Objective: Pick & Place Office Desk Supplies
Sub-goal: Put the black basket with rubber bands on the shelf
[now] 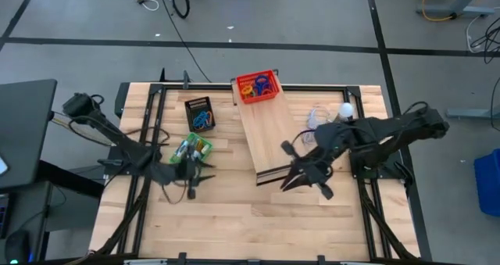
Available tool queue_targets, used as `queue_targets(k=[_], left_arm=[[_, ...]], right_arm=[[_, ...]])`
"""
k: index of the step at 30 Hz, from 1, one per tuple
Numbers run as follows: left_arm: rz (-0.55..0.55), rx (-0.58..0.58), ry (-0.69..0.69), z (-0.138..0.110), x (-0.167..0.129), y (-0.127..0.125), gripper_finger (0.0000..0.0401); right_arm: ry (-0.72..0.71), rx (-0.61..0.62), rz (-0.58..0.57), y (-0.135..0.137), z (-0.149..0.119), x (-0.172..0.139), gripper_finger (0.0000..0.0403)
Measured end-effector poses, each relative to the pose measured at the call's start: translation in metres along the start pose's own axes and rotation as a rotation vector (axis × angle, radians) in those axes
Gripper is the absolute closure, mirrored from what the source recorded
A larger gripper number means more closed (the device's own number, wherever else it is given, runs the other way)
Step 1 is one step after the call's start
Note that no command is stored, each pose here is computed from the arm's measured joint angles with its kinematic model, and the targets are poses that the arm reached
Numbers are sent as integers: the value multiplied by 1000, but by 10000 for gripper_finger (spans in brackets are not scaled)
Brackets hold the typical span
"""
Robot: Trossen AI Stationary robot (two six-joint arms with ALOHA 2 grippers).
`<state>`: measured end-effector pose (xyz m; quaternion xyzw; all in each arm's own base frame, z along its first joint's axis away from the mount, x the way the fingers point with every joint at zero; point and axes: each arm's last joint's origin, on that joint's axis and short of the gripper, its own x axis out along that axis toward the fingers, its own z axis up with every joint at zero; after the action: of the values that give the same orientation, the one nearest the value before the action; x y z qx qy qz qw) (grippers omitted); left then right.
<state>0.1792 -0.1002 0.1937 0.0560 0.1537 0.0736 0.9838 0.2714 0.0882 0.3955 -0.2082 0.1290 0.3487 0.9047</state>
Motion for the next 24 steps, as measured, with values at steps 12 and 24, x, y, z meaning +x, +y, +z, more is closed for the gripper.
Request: queue_targets(k=[12, 24], left_arm=[[197, -85, 171, 29, 21, 80, 255], [283, -196, 547, 25, 53, 162, 216]], right_arm=[[144, 179, -203, 39, -62, -19, 362], [298, 253, -349, 57, -100, -33, 287]])
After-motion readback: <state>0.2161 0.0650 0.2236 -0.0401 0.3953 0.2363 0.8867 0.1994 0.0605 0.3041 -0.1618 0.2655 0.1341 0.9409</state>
